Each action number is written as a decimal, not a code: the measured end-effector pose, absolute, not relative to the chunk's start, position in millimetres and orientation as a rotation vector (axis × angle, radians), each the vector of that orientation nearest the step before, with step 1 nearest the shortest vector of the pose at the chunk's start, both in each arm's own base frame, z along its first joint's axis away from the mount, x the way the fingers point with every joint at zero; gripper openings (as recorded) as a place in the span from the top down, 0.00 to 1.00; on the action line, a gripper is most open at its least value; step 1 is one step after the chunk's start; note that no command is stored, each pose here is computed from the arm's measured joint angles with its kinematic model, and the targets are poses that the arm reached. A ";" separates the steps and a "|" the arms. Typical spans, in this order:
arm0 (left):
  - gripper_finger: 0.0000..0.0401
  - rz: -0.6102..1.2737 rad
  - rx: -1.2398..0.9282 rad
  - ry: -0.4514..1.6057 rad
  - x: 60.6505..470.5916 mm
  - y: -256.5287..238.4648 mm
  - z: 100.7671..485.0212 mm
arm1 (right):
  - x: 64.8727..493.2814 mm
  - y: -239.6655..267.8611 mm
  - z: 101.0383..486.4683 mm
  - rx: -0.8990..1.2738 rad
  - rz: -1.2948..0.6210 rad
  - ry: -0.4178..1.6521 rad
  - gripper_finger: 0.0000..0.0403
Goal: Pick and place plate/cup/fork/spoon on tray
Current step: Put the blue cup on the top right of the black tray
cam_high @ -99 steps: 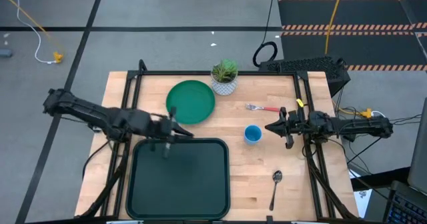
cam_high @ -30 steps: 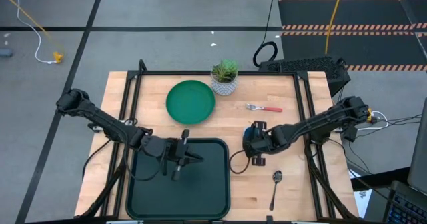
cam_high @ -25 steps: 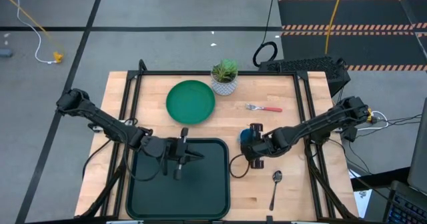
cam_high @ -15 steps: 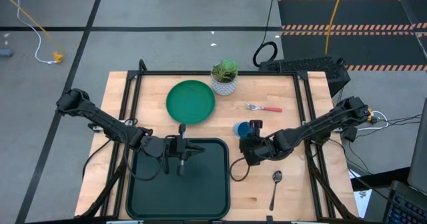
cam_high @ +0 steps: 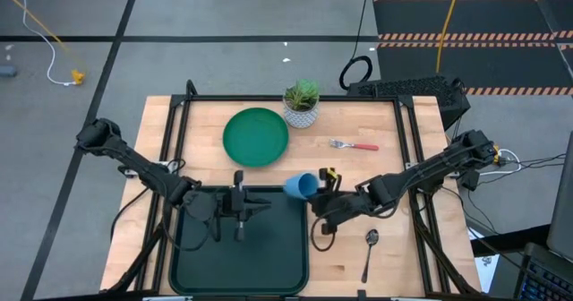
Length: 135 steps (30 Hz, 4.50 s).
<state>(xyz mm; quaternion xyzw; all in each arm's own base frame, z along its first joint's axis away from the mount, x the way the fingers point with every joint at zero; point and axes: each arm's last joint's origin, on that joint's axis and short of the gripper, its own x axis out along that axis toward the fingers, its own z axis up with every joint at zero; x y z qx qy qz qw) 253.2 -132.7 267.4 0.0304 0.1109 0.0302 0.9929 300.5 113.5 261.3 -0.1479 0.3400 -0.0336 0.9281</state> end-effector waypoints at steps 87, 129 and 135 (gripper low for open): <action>0.50 -0.555 0.409 0.475 296.7 -148.6 263.7 | 348.4 142.4 228.8 -0.128 0.828 0.452 1.00; 0.50 -0.777 0.423 0.397 323.2 -152.6 234.8 | 347.4 157.0 210.7 -0.319 1.019 0.380 1.00; 0.50 -0.789 0.463 0.411 323.1 -149.2 232.4 | 346.6 158.2 211.7 -0.279 1.030 0.391 1.00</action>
